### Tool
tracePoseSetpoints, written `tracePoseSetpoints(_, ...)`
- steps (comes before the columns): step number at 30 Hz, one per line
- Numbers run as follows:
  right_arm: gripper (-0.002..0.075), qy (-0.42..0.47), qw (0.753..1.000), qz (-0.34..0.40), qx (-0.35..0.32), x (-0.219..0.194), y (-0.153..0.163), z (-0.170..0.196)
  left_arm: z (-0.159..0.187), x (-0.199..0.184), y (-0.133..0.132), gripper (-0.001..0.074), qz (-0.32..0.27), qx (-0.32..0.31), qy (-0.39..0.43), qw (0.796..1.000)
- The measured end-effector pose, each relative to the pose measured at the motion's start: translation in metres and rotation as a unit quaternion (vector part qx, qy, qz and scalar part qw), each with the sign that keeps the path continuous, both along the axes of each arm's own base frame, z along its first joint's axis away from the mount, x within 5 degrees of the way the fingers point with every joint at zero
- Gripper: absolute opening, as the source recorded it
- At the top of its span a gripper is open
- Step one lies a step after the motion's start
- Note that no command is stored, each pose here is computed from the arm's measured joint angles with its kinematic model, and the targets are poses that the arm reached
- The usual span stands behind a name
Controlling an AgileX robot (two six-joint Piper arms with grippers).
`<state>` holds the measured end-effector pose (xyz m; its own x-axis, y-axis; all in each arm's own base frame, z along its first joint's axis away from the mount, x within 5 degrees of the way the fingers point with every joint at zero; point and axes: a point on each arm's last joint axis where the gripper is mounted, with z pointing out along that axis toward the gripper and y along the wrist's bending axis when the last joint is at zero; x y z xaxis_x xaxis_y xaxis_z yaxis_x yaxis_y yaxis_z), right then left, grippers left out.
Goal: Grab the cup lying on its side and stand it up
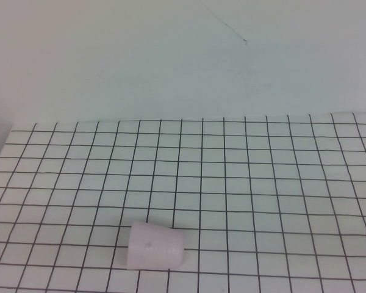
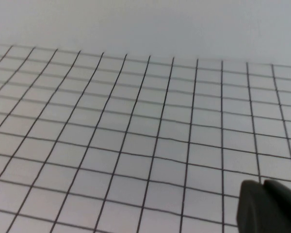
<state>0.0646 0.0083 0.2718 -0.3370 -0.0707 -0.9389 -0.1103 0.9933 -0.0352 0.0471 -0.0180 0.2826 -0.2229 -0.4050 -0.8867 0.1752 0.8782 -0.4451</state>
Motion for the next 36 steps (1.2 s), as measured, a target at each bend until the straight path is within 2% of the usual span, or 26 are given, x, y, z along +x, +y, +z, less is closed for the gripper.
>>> tracePoseSetpoints(4,-0.0001,0.023,0.999,0.027,-0.005,0.005,0.004,-0.008,0.004,0.016,-0.012,0.0001,-0.043,-0.038,0.113,0.992)
tracePoseSetpoints(8,-0.0001,0.021,0.999,0.032,-0.006,0.006,0.005,-0.007,0.006,0.035,-0.024,0.0001,-0.092,-0.041,0.195,0.976)
tracePoseSetpoints(18,-0.0001,0.020,0.999,0.032,-0.006,0.006,0.005,-0.007,-0.018,0.089,-0.044,0.0017,-0.186,0.001,0.272,0.944)
tracePoseSetpoints(20,-0.0001,0.020,0.999,0.032,-0.006,0.006,0.005,-0.007,-0.024,0.099,-0.047,0.0074,-0.200,-0.005,0.284,0.938)
tracePoseSetpoints(25,-0.0001,0.020,0.999,0.032,-0.006,0.006,0.005,-0.007,-0.039,0.122,-0.057,0.0373,-0.217,-0.063,0.310,0.923)
tracePoseSetpoints(27,-0.0001,0.019,0.999,0.032,-0.006,0.006,0.005,-0.007,-0.047,0.130,-0.060,0.0447,-0.223,-0.079,0.326,0.915)
tracePoseSetpoints(31,-0.0001,0.018,0.999,0.032,-0.006,0.007,0.005,-0.007,-0.055,0.148,-0.062,0.0464,-0.228,-0.072,0.346,0.907)
tracePoseSetpoints(36,-0.0001,0.018,0.999,0.032,-0.006,0.007,0.005,-0.007,-0.058,0.171,-0.065,0.0463,-0.238,-0.047,0.344,0.907)
